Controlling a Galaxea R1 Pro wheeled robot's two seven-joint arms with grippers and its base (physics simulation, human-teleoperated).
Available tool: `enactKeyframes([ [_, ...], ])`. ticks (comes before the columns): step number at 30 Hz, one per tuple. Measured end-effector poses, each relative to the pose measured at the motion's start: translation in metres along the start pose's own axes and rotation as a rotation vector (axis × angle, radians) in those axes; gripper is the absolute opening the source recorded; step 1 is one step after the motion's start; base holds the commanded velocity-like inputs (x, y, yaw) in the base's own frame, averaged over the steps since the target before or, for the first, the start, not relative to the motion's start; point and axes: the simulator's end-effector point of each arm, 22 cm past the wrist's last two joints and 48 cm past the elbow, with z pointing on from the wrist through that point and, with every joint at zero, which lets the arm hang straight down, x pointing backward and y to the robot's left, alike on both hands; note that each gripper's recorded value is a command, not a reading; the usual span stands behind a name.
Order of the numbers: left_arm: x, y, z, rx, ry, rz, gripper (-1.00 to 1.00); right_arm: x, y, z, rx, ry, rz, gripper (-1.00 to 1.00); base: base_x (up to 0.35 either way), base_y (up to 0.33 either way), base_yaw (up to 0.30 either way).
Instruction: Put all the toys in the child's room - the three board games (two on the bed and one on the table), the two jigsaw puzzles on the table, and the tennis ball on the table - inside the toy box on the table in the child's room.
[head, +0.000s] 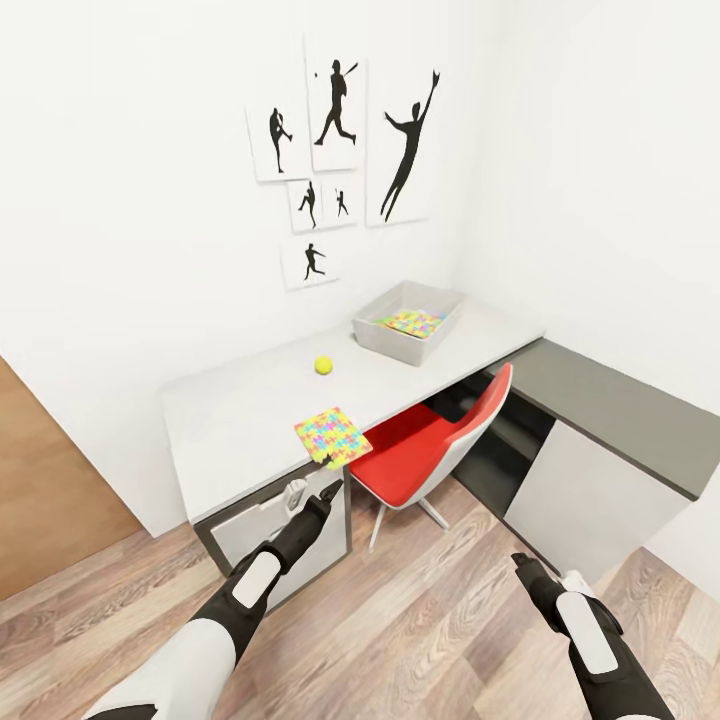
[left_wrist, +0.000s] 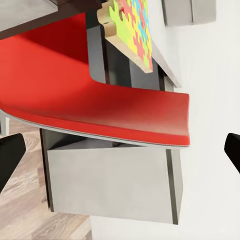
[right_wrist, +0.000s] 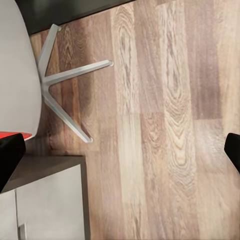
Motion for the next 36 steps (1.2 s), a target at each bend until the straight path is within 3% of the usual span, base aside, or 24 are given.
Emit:
enactKeyframes([
  [12, 0.002, 0.011, 0.006, 0.007, 0.001, 0.003, 1.0, 0.004, -0.004, 0.013, 0.0, -0.001, 0.001, 1.0, 0.0, 0.0, 0.0],
  [36, 0.007, 0.012, 0.006, 0.001, 0.024, -0.002, 1.0, 0.003, -0.005, 0.013, 0.001, -0.002, 0.0, 1.0, 0.077, -0.006, 0.0],
])
